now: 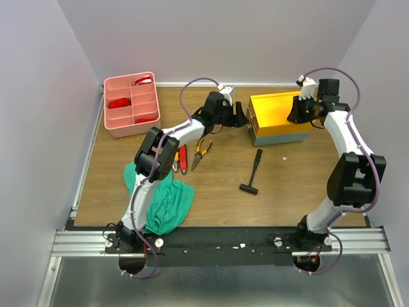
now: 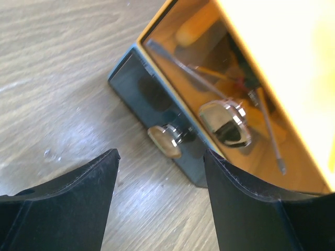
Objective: Sort the tools into containers
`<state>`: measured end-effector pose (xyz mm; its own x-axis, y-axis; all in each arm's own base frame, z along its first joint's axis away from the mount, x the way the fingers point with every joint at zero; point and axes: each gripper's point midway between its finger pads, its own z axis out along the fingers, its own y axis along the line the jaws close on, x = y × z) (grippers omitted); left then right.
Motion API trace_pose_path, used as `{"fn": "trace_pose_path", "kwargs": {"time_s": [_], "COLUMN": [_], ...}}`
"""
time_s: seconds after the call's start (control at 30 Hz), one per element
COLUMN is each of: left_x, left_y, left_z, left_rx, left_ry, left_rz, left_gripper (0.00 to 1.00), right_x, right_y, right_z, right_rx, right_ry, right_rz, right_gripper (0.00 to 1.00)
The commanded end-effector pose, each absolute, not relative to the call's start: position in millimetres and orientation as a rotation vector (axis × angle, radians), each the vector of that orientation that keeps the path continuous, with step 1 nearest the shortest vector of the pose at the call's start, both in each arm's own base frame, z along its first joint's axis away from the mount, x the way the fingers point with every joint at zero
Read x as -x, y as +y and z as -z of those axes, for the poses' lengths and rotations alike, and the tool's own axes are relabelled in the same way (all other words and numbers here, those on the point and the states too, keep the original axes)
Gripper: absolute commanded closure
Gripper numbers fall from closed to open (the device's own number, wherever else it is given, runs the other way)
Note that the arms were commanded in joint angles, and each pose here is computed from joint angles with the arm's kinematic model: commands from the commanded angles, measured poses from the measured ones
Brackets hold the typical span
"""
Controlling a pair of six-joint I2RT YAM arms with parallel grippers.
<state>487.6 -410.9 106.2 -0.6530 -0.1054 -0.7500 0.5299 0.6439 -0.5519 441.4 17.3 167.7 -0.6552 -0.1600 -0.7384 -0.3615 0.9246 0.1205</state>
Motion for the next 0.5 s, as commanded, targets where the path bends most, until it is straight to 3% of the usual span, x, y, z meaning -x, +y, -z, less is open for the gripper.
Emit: {"fn": "trace_pose_path", "kwargs": {"time_s": [0.0, 0.47], "left_x": [-491, -497], "left_y": [-420, -424], "left_z": [-95, -76], "left_rx": [-0.327, -0.316], "left_ry": [2.083, 2.106], "left_rz": [1.020, 0.939], "left_gripper": [0.24, 0.24], "right_x": [-438, -439], "right_y": [15, 14], "right_z": [-160, -153], "right_rx": [0.379, 0.384], "right_ry": [2.329, 2.344], "right_rz": [-0.296, -0.287], "right_gripper": [0.82, 0.82]}}
